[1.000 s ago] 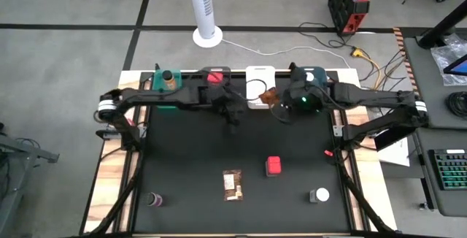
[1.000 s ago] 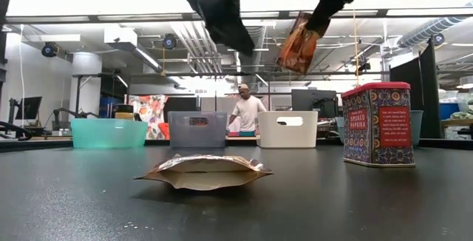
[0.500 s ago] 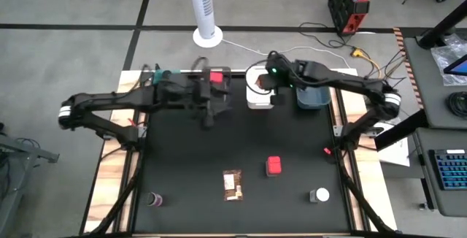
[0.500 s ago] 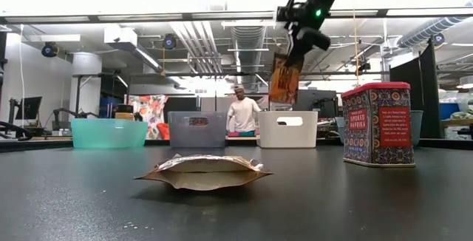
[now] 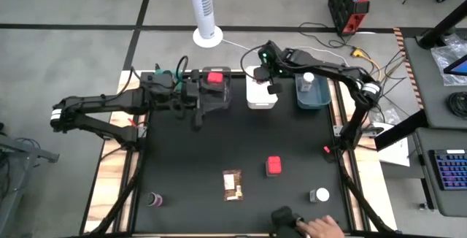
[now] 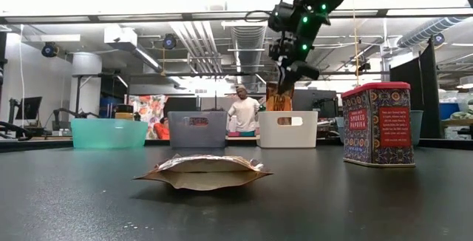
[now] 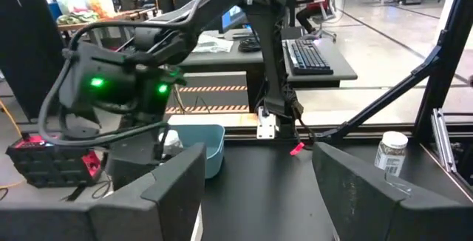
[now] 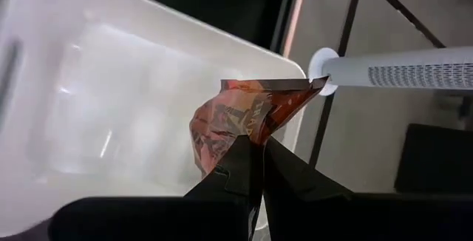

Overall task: Sort spices by type
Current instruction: Put the top orange seasoning pack into the white bin

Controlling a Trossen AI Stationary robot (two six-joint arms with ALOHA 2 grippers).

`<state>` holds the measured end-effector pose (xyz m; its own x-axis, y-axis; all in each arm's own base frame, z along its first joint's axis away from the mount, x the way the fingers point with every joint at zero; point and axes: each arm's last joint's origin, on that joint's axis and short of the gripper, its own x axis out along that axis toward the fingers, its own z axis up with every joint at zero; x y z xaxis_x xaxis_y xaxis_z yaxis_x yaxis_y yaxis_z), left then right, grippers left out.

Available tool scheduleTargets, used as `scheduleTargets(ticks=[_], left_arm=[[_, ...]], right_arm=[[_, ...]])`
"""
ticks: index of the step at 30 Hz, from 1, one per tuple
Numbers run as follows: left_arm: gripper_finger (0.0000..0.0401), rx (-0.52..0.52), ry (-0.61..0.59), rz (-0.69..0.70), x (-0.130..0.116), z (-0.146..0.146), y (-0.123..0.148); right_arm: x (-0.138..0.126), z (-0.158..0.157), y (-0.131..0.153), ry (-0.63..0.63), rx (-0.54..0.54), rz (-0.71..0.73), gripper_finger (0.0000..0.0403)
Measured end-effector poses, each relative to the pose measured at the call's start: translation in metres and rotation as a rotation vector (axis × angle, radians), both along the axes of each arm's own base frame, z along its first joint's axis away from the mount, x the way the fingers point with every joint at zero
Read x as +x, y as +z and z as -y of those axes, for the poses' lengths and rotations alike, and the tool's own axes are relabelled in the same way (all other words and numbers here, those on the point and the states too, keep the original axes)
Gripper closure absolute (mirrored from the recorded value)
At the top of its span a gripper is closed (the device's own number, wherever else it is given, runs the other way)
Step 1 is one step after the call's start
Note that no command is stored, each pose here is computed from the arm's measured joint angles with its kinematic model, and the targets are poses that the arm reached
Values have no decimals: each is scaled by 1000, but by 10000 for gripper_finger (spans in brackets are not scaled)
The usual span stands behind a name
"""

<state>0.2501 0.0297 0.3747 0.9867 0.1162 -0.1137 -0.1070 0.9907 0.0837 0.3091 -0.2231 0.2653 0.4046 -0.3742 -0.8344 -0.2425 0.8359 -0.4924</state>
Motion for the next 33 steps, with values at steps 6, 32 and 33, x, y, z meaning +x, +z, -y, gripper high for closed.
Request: scheduleTargets(ticks=[6,32,33], left_arm=[[168,-18,2,-12,4,0,-3],[168,-18,1,-26,3,0,-4],[168,-18,1,-26,3,0,-4]], right_arm=[[-3,18,-15,-11,6,-27,391],[-1,30,-38,-7,85,-36,390],[-1,30,-38,-4,83,-38,390]])
